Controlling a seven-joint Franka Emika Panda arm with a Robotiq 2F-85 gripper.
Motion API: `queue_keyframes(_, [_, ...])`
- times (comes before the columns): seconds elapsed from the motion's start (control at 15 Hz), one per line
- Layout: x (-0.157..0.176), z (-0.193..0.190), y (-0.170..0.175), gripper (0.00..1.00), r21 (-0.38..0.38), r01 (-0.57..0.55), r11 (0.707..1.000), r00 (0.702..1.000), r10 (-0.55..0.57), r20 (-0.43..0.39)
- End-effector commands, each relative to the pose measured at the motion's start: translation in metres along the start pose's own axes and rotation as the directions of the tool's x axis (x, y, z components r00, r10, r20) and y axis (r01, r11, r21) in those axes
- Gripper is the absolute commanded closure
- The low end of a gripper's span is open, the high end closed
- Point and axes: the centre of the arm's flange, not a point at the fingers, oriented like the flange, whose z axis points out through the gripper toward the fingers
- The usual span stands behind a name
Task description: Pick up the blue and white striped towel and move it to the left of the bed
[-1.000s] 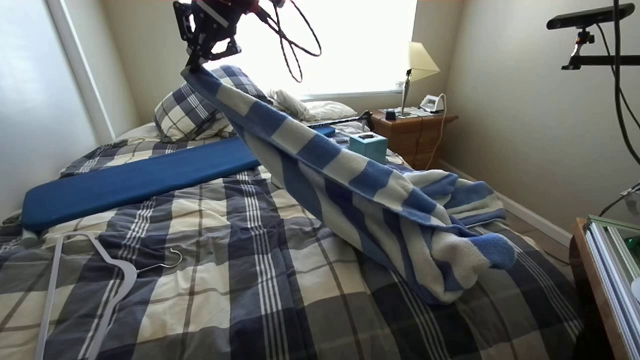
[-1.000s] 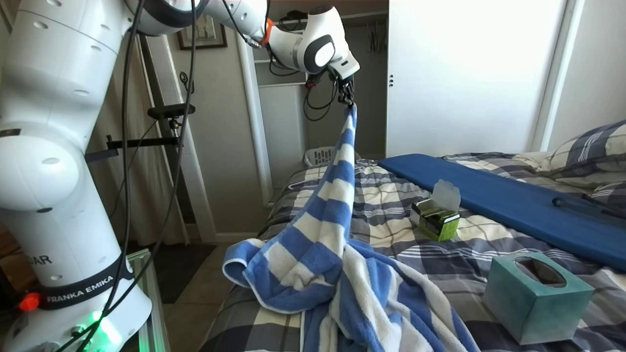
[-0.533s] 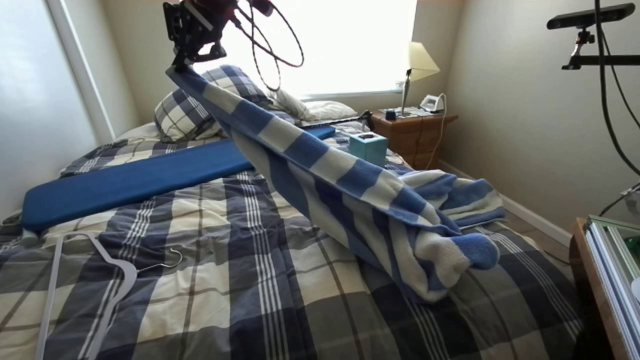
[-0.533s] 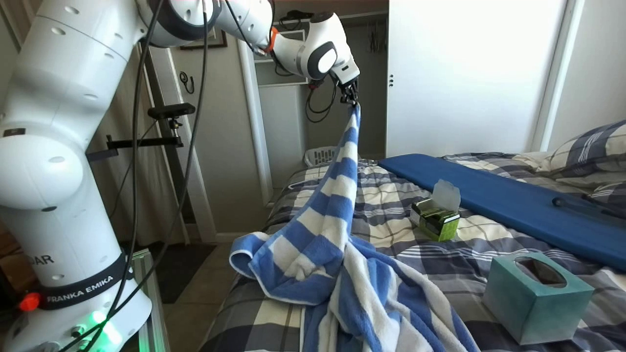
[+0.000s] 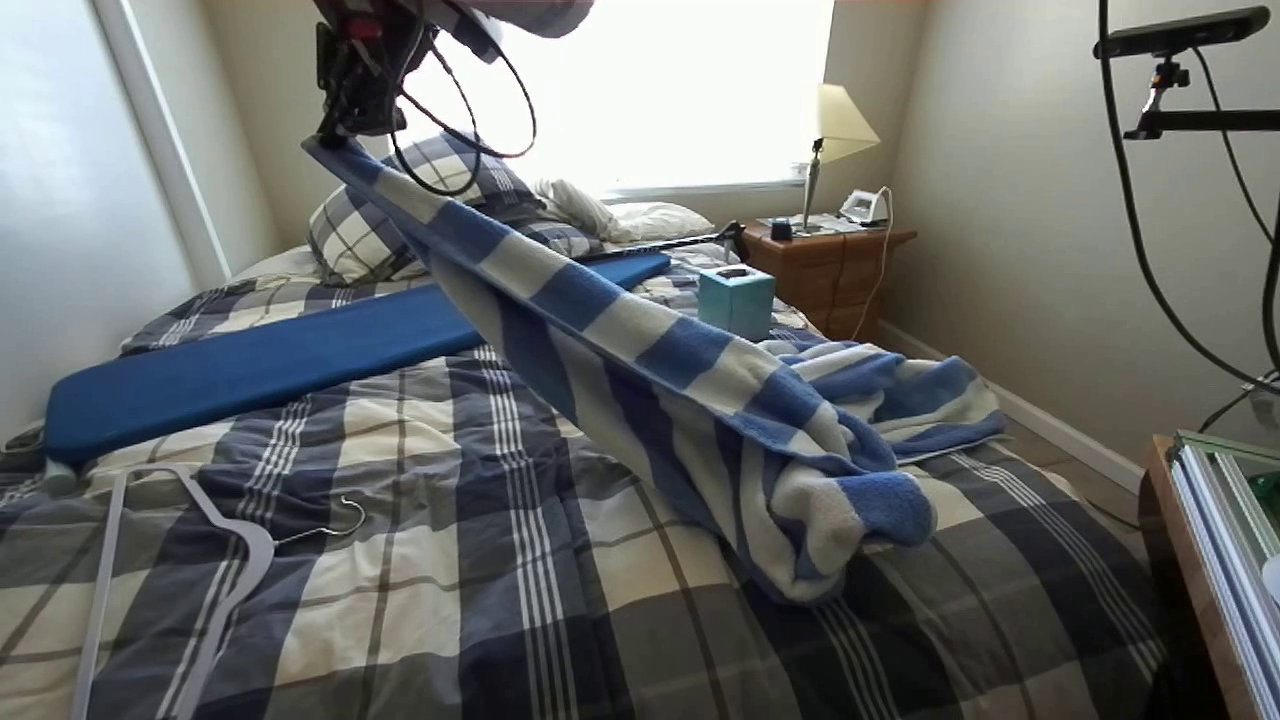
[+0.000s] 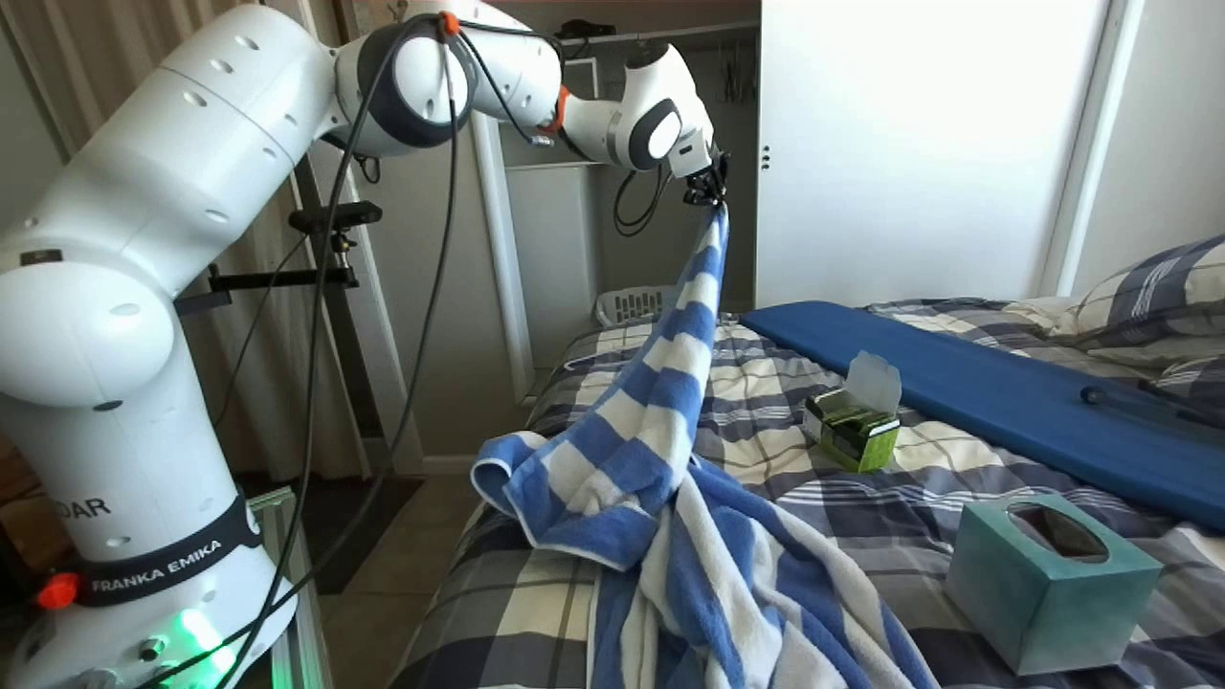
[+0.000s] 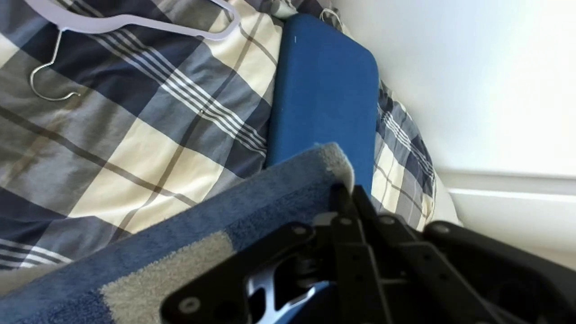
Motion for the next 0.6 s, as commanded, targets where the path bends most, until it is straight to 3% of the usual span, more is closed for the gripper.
queue_keyframes(0.0, [-0.01, 0.047, -0.062, 0.99, 0.085, -0.167, 0.982, 0.986, 0.169, -0.012])
queue_keyframes(0.13, [-0.006, 0.053, -0.065, 0.99, 0.118, -0.248, 0.962, 0.968, 0.249, 0.004])
queue_keyframes(0.2, [-0.005, 0.056, -0.065, 0.89, 0.135, -0.286, 0.949, 0.958, 0.288, 0.001])
queue_keyframes(0.27, [-0.005, 0.057, -0.063, 0.71, 0.139, -0.299, 0.944, 0.954, 0.3, 0.02])
queue_keyframes(0.4, [-0.006, 0.056, -0.055, 0.6, 0.122, -0.307, 0.944, 0.952, 0.304, 0.045])
queue_keyframes(0.53, [-0.008, 0.049, -0.041, 0.45, 0.051, -0.312, 0.949, 0.948, 0.307, 0.087])
